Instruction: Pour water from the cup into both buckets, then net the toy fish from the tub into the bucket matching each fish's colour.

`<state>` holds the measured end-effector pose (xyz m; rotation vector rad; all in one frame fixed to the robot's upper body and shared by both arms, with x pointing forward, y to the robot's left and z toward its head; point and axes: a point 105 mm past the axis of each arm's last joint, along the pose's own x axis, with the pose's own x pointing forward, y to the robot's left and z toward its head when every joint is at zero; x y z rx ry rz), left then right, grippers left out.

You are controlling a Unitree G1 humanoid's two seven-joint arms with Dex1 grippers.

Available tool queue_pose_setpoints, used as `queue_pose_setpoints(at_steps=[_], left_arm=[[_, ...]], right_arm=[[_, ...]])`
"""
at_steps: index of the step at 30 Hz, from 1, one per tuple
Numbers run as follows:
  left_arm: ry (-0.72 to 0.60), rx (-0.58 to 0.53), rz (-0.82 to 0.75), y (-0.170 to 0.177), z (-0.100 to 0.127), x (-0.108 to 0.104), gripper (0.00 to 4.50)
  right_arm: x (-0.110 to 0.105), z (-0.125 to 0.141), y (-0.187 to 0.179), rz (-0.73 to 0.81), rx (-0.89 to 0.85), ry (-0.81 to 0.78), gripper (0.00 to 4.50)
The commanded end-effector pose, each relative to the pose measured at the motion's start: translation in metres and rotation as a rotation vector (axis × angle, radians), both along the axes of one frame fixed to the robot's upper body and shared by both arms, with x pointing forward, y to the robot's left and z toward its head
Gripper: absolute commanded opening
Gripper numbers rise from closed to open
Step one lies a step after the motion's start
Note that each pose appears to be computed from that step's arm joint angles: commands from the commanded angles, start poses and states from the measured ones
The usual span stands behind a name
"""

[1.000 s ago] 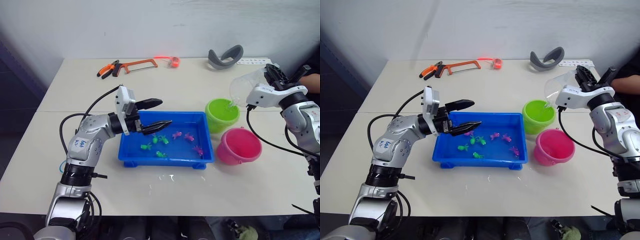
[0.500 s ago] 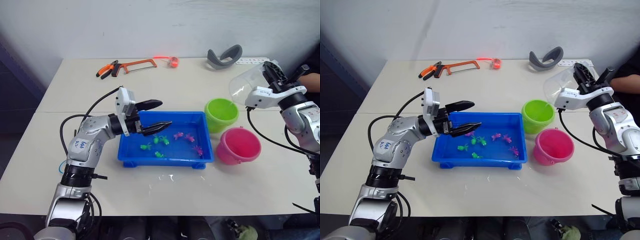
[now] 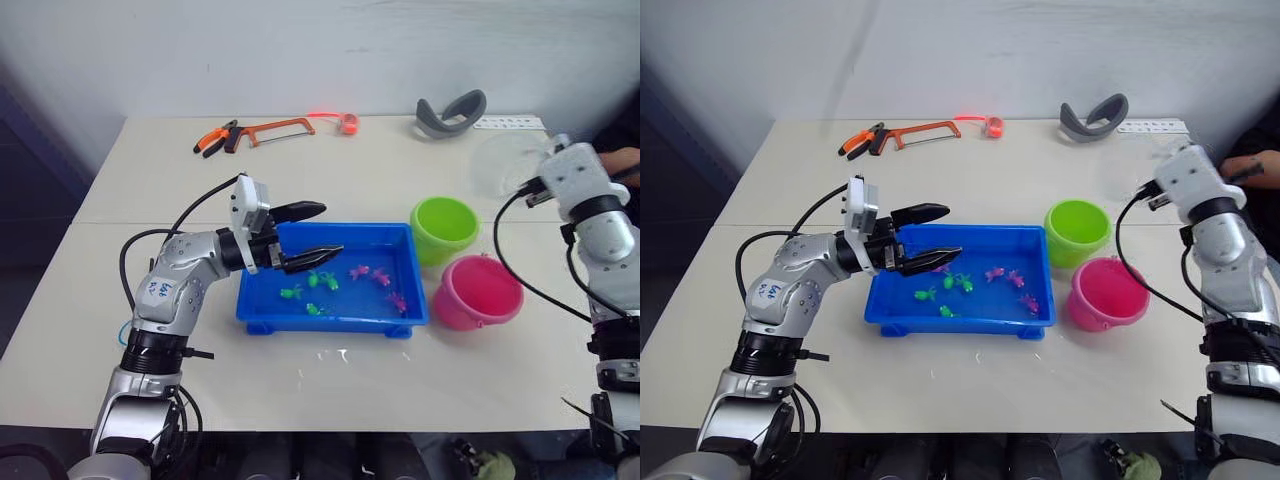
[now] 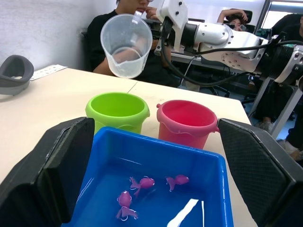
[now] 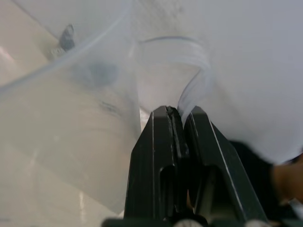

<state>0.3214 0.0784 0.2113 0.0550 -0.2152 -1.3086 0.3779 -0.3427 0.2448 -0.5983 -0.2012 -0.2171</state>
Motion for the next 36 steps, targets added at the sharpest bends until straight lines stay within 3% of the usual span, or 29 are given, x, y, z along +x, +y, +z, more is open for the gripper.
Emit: queue_pose_setpoints(at_steps=[1,5,7,12,25,33,34,36], left_arm=[[-0.100,-0.041,-0.054,0.000,0.022,-0.013,4.50],[-0.123,-0.032,-0.174,-0.002,0.024,-0.034,4.50],[-0.119,-0.006,-0.239,-0.003,0.020,-0.046,4.50],[-0.091,0.055,-0.328,-0.005,0.009,-0.060,4.50],[-0.096,0.111,-0.353,-0.002,-0.012,-0.070,4.50],[-0.089,0.112,-0.337,-0.001,-0.012,-0.073,4.50],[-0.089,0.111,-0.336,-0.001,-0.012,-0.073,4.50],[-0.088,0.108,-0.329,-0.001,-0.012,-0.074,4.50]], right_arm=[[-0.026,0.018,-0.024,0.042,0.270,-0.076,0.07],[-0.063,-0.002,-0.064,-0.023,0.544,-0.097,0.07],[-0.081,-0.021,-0.082,-0.094,0.610,-0.077,0.07],[-0.104,-0.072,-0.101,-0.213,0.712,-0.034,0.07],[-0.092,-0.150,-0.087,-0.287,0.798,0.000,0.07],[-0.091,-0.163,-0.088,-0.312,0.805,0.010,0.07],[-0.094,-0.163,-0.089,-0.317,0.799,0.007,0.74],[-0.100,-0.162,-0.090,-0.322,0.787,0.007,1.32]])
